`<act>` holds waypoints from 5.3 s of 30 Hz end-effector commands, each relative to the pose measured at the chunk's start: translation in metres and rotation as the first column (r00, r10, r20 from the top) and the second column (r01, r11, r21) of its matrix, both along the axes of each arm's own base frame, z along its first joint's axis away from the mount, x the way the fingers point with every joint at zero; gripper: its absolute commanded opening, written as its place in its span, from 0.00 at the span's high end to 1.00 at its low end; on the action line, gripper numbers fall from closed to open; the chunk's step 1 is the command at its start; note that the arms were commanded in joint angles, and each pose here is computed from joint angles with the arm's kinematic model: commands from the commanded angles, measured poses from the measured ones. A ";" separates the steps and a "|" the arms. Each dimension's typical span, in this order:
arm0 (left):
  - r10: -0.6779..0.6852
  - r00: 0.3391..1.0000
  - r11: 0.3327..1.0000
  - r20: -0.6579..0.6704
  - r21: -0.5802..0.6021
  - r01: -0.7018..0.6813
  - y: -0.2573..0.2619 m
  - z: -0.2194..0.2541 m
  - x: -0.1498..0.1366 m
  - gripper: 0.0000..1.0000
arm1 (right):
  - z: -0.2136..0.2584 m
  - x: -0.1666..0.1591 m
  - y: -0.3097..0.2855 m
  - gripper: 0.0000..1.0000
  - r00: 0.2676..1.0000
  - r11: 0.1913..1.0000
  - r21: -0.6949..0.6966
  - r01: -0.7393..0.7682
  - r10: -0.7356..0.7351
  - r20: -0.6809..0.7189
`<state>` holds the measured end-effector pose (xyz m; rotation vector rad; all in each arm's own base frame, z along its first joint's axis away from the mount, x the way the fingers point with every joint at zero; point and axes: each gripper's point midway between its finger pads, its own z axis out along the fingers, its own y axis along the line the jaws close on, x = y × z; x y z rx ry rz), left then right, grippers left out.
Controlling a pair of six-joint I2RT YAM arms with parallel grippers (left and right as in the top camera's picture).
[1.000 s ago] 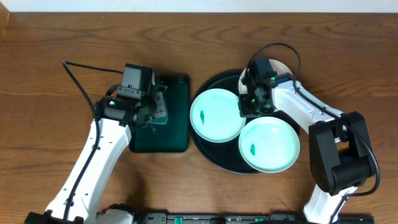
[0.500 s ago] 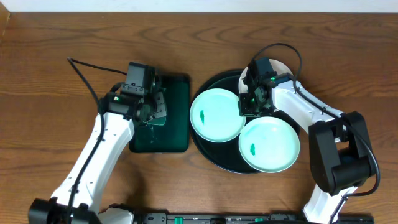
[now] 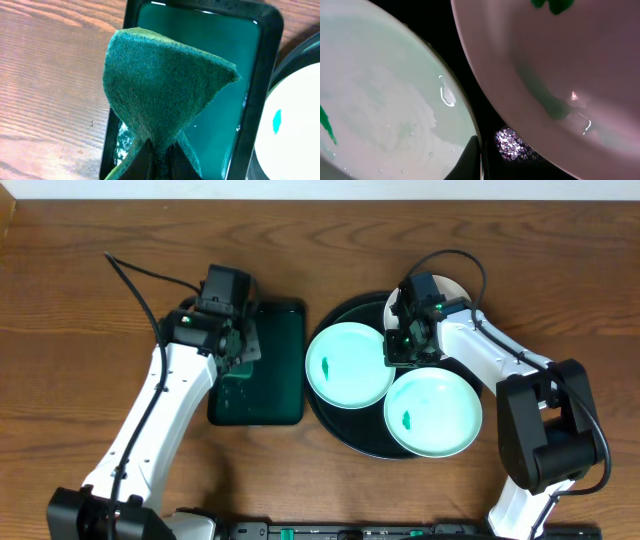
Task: Clean dirty plates on tray and stack at the side
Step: 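Lift the sponge out of the tray with the left gripper, then carry the sponge to the left pale green plate, then scrub the left pale green plate with the sponge in circles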
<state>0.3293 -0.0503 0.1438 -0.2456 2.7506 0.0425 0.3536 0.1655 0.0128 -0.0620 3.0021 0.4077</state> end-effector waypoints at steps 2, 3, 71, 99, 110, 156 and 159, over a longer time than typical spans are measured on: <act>-0.009 1.000 0.999 -0.001 -0.046 0.009 -0.009 0.003 0.002 0.93 | -0.004 -0.006 0.009 0.99 1.000 1.000 0.014 -0.008 0.008 -0.019; -0.014 1.000 0.998 -0.003 -0.059 0.014 -0.011 0.003 0.001 0.93 | -0.004 -0.006 0.009 0.99 1.000 1.000 0.014 -0.008 0.008 -0.019; -0.085 0.994 0.951 0.062 -0.292 0.100 -0.110 0.001 0.006 0.92 | 0.009 -0.002 -0.017 0.99 0.998 0.993 -0.099 0.058 -0.057 0.019; -0.129 0.986 0.960 -0.108 -0.263 0.097 -0.167 -0.112 0.014 0.93 | 0.008 -0.003 -0.017 0.99 0.998 0.993 -0.109 0.055 -0.054 0.015; -0.169 0.962 0.969 -0.216 -0.216 0.122 -0.178 -0.159 -0.007 0.93 | 0.008 -0.003 -0.017 0.99 0.999 0.993 -0.108 0.048 -0.046 0.019; -0.152 0.983 0.969 -0.106 -0.214 0.127 -0.182 -0.118 0.010 0.93 | 0.009 -0.005 -0.002 0.99 0.999 0.995 -0.103 0.001 0.003 0.037; -0.167 0.974 0.968 -0.152 -0.215 0.133 -0.186 -0.133 0.002 0.93 | 0.009 -0.005 -0.002 0.99 0.999 0.995 -0.103 0.001 0.003 0.037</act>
